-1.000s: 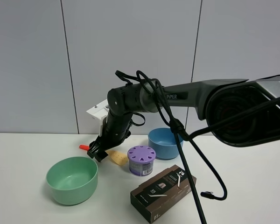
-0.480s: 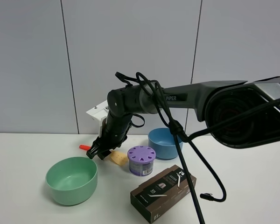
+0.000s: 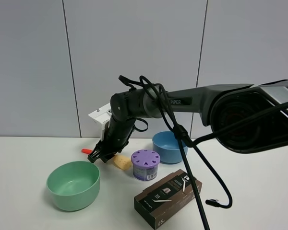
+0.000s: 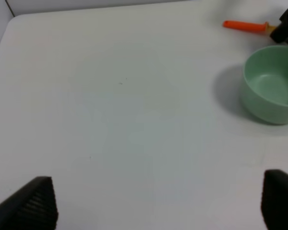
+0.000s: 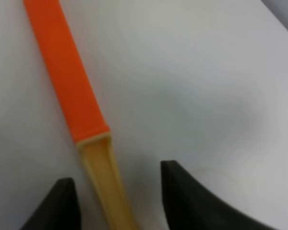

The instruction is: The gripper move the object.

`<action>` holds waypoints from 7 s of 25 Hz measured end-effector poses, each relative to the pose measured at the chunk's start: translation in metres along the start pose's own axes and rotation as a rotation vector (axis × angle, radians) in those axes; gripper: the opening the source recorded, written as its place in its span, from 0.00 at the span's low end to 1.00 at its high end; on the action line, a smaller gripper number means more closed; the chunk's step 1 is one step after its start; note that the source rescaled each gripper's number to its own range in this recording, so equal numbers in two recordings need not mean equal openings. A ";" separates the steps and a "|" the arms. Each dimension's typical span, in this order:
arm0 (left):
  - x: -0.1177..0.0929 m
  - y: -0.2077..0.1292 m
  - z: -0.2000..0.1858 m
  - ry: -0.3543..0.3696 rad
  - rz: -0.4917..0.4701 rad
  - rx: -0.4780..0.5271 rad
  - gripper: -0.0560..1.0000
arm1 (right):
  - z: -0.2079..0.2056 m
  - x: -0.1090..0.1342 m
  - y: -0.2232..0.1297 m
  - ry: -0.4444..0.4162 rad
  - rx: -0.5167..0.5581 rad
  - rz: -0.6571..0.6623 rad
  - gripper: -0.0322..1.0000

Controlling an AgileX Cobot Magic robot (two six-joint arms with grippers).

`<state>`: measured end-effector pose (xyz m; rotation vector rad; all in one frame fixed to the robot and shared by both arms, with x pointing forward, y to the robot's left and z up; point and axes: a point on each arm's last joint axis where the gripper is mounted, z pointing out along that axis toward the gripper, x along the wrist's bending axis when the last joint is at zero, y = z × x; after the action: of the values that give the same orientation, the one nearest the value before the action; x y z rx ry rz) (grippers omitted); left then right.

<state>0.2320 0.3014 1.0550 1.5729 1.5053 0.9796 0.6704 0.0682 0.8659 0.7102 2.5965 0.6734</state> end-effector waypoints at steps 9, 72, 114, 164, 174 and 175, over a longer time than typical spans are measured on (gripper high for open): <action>0.000 0.000 0.000 0.000 0.000 0.000 1.00 | 0.003 -0.001 -0.002 -0.005 -0.008 0.000 0.13; 0.000 0.000 0.000 0.000 0.000 0.000 1.00 | -0.314 -0.053 0.012 -0.440 0.115 0.453 0.03; 0.000 0.000 0.000 0.000 0.000 0.000 1.00 | -0.151 -0.096 -0.193 -0.493 0.270 0.835 0.03; 0.000 0.000 0.000 0.000 0.000 0.000 1.00 | -0.309 -0.119 -0.145 -0.552 -0.071 0.687 0.84; 0.000 0.000 0.000 0.000 0.000 0.000 1.00 | -0.475 -0.065 -0.152 -0.471 -0.025 0.529 0.84; 0.000 0.000 0.000 0.000 0.000 0.000 1.00 | -0.482 -0.060 -0.157 -0.463 0.003 0.520 0.84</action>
<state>0.2320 0.3014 1.0550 1.5729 1.5053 0.9796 0.4401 -0.2513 1.1907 1.3818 1.9980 0.5588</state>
